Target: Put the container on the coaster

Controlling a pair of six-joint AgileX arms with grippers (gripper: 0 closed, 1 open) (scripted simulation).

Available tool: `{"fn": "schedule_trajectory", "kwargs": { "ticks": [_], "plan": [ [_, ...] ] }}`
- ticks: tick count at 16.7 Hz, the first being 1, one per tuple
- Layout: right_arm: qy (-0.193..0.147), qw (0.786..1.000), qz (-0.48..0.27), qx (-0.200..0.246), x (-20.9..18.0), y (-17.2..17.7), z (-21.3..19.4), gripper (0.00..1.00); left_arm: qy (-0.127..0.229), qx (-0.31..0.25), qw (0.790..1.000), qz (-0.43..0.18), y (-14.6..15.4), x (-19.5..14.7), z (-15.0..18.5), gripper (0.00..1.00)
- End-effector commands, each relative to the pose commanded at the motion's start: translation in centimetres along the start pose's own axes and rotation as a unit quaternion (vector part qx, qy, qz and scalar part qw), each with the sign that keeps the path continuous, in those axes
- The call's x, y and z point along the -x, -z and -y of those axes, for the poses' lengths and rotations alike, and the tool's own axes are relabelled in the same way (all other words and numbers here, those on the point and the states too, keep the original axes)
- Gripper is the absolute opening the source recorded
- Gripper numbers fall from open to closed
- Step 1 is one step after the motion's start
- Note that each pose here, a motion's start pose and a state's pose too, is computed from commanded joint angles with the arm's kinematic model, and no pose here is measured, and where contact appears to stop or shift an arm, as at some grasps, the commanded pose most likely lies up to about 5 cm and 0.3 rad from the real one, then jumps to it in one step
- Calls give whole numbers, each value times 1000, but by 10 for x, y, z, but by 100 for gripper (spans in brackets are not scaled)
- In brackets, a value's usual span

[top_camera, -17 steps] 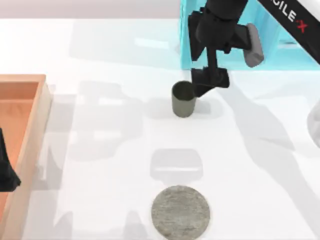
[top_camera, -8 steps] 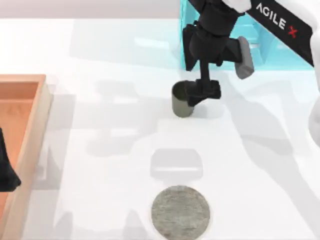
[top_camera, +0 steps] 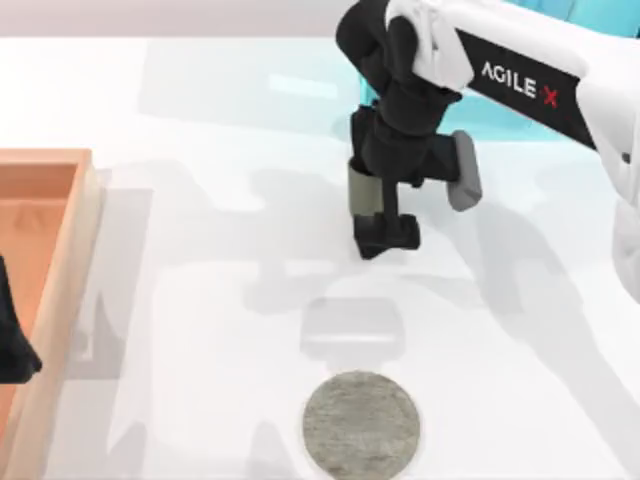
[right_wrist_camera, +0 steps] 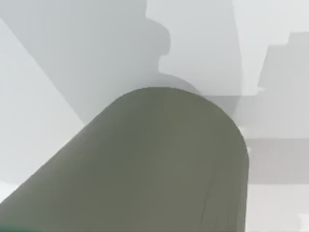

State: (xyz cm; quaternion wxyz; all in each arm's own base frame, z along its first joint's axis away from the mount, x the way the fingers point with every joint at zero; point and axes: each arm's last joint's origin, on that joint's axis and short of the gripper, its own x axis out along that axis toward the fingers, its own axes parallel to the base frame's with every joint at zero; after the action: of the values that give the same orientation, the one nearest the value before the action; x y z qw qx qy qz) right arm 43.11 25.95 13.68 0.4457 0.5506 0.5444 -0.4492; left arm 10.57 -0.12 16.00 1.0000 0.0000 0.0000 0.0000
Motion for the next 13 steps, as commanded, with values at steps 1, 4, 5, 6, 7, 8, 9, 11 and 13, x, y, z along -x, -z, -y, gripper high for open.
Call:
{"fn": "schedule_trajectory", "kwargs": {
  "ticks": [1,4,5,6,7,8,9,11,13],
  "plan": [
    [0,1000,0,0,0,0,0,100,0,0,1000,0,0,0,0,100],
    [0,1000,0,0,0,0,0,92,0,0,1000,0,0,0,0,100],
    [0,1000,0,0,0,0,0,85,0,0,1000,0,0,0,0,100],
    [0,1000,0,0,0,0,0,77,0,0,1000,0,0,0,0,100],
    [0,1000,0,0,0,0,0,70,0,0,1000,0,0,0,0,100],
    [0,1000,0,0,0,0,0,62,0,0,1000,0,0,0,0,100],
    [0,1000,0,0,0,0,0,55,0,0,1000,0,0,0,0,100],
    [0,1000,0,0,0,0,0,40,0,0,1000,0,0,0,0,100],
    [0,1000,0,0,0,0,0,25,0,0,1000,0,0,0,0,100]
  ]
}}
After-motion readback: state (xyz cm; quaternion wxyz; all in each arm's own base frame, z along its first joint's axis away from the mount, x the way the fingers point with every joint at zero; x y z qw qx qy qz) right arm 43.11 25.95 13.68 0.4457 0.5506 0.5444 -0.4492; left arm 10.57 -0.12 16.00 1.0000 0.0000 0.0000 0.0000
